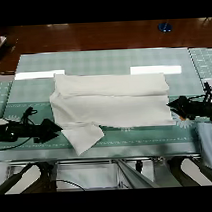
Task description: Fold the shirts.
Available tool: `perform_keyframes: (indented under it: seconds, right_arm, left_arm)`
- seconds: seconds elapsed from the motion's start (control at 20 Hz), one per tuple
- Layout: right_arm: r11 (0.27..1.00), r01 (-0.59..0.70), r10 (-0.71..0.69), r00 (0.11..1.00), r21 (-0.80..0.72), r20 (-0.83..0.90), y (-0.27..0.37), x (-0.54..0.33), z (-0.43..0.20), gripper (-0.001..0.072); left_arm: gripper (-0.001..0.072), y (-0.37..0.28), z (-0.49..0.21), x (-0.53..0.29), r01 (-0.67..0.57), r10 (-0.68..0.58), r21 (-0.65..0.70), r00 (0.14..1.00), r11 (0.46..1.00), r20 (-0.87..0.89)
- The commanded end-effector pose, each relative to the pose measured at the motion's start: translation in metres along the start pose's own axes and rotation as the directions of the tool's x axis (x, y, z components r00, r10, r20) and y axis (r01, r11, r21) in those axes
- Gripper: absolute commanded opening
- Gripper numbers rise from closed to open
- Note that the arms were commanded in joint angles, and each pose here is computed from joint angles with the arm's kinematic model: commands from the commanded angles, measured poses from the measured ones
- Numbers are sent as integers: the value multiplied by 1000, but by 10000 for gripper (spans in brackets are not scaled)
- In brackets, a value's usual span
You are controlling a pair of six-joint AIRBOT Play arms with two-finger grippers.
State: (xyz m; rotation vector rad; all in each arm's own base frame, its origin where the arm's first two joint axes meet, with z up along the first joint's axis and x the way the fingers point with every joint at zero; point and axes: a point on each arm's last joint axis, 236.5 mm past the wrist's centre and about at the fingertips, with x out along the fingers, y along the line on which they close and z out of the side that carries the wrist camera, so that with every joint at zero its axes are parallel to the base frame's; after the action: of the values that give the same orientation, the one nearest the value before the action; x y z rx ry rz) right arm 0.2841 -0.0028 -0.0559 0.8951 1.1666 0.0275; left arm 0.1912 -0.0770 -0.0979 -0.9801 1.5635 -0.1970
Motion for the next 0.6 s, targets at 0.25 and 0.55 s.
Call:
perform_keyframes:
  seconds: [0.25, 0.55]
  right_arm:
    - [999, 0, 0, 1000, 38, 19, -9, -9, 3, 406]
    - [967, 189, -168, 977, 169, -133, -71, -29, -36, 406]
  left_arm:
    - [496, -19, 6, 53, -41, 29, 109, 993, 993, 115]
    - [18, -28, -9, 49, -8, 3, 176, 1000, 984, 28]
